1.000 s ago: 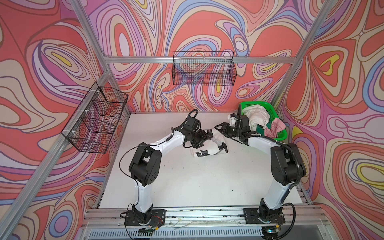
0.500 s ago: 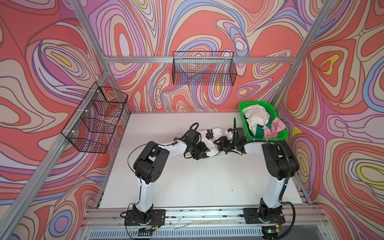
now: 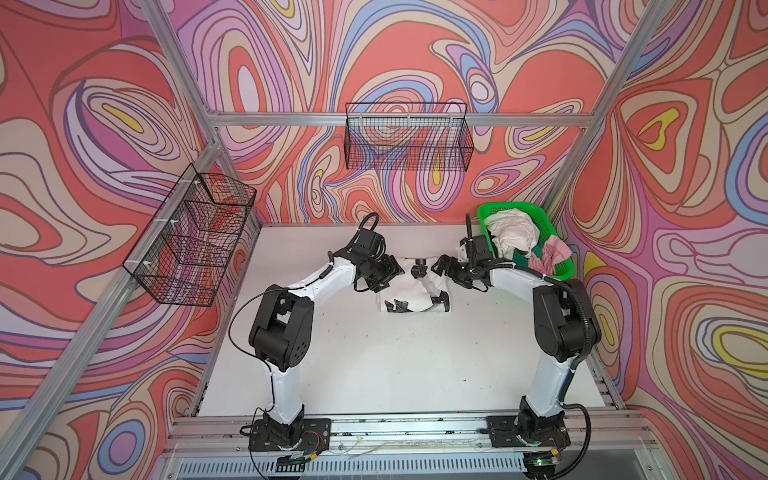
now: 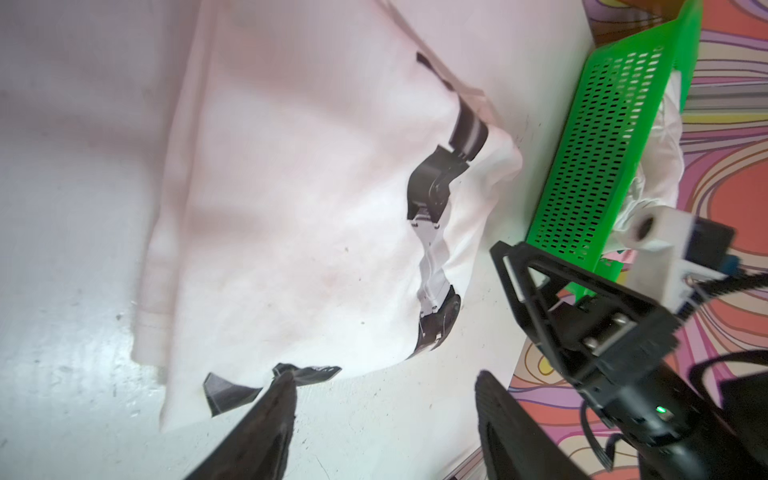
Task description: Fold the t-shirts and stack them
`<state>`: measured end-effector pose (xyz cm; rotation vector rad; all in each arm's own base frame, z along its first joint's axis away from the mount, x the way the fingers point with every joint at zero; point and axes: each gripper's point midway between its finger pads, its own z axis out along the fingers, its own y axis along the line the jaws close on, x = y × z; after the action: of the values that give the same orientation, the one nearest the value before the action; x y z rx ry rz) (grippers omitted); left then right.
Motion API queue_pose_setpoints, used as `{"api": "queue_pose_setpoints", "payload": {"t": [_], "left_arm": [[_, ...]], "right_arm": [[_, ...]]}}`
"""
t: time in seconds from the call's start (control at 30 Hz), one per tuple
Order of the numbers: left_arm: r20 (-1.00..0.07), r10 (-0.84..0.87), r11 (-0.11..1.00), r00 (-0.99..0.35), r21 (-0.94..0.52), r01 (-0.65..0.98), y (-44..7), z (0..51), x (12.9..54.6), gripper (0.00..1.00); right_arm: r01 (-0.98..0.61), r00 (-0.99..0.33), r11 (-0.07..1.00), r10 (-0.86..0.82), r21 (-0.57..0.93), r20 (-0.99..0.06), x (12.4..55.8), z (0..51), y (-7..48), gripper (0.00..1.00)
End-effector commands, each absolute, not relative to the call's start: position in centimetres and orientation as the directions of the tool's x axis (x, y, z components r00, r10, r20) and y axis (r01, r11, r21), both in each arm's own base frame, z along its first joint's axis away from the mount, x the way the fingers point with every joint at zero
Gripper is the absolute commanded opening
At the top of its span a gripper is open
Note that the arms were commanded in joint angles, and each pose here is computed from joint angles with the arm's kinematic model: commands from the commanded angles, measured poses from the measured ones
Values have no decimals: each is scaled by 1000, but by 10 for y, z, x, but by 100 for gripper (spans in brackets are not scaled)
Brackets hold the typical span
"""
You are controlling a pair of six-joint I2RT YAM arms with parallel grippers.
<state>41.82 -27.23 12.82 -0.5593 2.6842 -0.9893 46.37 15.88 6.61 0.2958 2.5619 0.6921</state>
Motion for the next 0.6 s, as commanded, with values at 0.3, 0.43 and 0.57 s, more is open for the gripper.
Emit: {"api": "queue_pose_setpoints", "payload": {"t": [0.3, 0.43, 0.57], "left_arm": [[-190, -422, 842, -886, -445, -305, -174, 138, 395, 72], [-182, -465, 836, -867, -412, -362, -135, 137, 372, 72], [-195, -529, 811, -826, -402, -425, -89, 141, 342, 72]], "right_arm": [[47, -933, 940, 162, 337, -322, 448, 13, 205, 61], [7, -952, 951, 101, 311, -288, 427, -5, 237, 54], [-50, -966, 951, 33, 307, -258, 407, -23, 280, 52]]}}
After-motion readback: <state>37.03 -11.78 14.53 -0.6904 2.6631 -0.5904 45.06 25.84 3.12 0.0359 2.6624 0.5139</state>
